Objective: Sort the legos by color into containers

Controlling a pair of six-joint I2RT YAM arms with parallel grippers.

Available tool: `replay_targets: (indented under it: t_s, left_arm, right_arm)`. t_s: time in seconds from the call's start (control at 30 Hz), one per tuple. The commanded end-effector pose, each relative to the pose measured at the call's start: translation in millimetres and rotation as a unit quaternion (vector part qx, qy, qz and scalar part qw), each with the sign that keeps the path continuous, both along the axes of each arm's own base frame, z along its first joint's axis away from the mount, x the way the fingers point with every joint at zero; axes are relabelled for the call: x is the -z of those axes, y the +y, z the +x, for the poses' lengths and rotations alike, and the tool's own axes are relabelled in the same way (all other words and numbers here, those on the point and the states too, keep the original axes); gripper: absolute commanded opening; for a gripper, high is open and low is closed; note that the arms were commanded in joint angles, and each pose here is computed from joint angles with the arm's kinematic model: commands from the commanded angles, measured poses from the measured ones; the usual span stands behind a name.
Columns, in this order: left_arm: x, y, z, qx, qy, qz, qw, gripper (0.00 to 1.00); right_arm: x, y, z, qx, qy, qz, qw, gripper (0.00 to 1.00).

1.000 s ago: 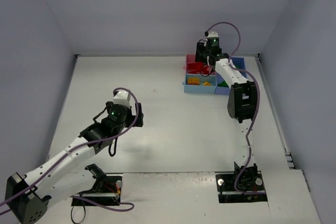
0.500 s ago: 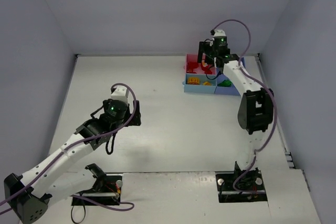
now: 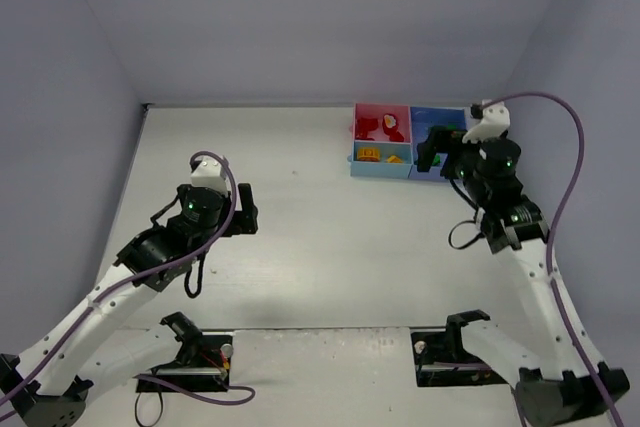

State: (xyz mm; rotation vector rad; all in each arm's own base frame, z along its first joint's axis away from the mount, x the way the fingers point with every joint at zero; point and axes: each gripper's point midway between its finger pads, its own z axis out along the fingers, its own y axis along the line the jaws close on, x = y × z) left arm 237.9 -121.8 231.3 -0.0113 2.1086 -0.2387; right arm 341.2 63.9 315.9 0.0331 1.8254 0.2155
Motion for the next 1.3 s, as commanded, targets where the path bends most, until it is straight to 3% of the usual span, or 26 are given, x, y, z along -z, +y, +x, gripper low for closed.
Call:
replay_targets:
  t_s: [0.0,0.17,0.37,0.73,1.27]
  left_arm:
    - [-32,7,5,-0.011,-0.042,-0.011,0.999,0.88]
    - [-37,18,6,-0.029,-0.061,0.002,0.998,0.88]
    - [-32,29,4,-0.054,-0.060,0.008,0.997,0.88]
    - [-18,28,4,-0.060,-0.040,0.017,0.997,0.88]
    - [-5,19,12,-0.059,-0.025,0.015,0.998,0.88]
  right_arm:
    - [13,-9,-37,0.013,0.008,0.011,1.000,1.00]
    - [16,-15,-79,0.013,-0.003,0.025,1.000,1.00]
    - [16,-14,-96,0.001,-0.018,0.034,0.999,1.00]
    - [42,-13,-84,0.029,0.032,0.065,0.997,1.00]
    - [38,-16,-90,0.030,0.020,0.062,0.997,1.00]
